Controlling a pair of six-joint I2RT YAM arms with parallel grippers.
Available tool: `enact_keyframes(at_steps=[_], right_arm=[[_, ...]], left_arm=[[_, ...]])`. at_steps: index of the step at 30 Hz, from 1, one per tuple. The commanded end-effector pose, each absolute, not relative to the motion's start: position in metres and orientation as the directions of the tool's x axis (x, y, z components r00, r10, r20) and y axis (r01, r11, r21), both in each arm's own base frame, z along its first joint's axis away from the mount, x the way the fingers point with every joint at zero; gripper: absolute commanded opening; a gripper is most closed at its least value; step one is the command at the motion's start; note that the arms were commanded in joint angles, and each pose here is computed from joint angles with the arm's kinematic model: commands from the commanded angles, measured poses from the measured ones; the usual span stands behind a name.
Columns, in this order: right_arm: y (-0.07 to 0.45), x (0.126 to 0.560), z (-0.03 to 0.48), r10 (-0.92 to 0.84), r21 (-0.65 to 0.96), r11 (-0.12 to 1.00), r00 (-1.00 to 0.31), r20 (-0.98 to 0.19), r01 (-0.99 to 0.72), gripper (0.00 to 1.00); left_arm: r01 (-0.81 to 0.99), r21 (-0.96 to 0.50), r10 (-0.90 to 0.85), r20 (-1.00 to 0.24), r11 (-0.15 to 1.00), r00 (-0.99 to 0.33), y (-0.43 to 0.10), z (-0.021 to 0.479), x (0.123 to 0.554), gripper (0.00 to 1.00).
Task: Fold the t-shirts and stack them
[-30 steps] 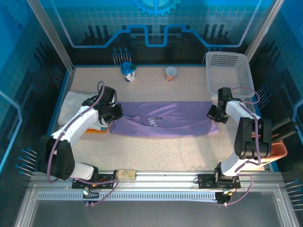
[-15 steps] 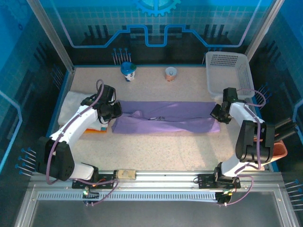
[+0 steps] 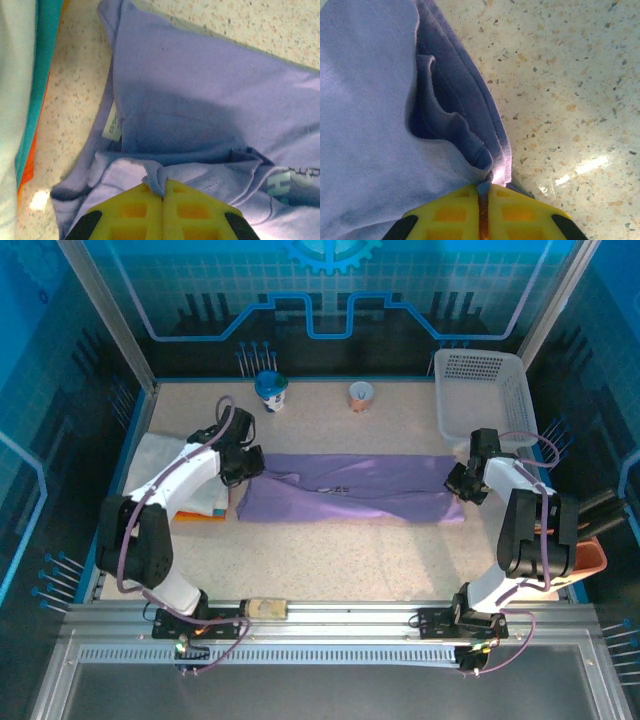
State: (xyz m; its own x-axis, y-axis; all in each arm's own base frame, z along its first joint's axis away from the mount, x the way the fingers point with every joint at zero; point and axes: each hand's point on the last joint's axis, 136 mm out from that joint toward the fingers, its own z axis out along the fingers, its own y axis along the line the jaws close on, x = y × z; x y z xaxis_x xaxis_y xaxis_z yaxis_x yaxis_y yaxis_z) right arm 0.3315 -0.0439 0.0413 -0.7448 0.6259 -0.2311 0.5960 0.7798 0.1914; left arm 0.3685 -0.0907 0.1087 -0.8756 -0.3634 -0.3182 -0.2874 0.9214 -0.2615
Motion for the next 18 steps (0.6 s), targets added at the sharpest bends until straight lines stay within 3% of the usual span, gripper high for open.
enact_keyframes(at_steps=[1,3,6,8,13,15,18], right_arm=[[-0.045,0.328,0.038,0.638,0.196,0.770,-0.740,-0.214,0.607,0.15],[-0.042,0.328,0.039,0.636,0.210,0.771,-0.742,-0.211,0.601,0.22],[-0.037,0.327,0.043,0.630,0.233,0.775,-0.749,-0.206,0.588,0.47],[-0.034,0.326,0.048,0.622,0.252,0.780,-0.754,-0.212,0.573,0.58],[-0.028,0.320,0.057,0.612,0.277,0.786,-0.760,-0.220,0.553,0.79],[-0.024,0.319,0.061,0.605,0.291,0.790,-0.764,-0.226,0.540,0.81],[-0.014,0.320,0.068,0.573,0.304,0.812,-0.782,-0.247,0.499,0.86]], left_arm=[[-0.318,-0.174,-0.359,-0.337,0.932,-0.870,-0.074,0.104,0.386,0.10],[-0.344,-0.157,-0.377,-0.317,0.926,-0.870,-0.069,0.096,0.393,0.17],[-0.369,-0.155,-0.399,-0.273,0.916,-0.876,-0.068,0.090,0.397,0.47],[-0.371,-0.157,-0.401,-0.268,0.915,-0.876,-0.069,0.093,0.395,0.60],[-0.298,-0.212,-0.352,-0.294,0.931,-0.889,-0.089,0.118,0.385,0.56],[-0.223,-0.232,-0.289,-0.308,0.947,-0.907,-0.109,0.129,0.383,0.50],[-0.118,-0.248,-0.193,-0.305,0.962,-0.932,-0.138,0.137,0.379,0.50]])
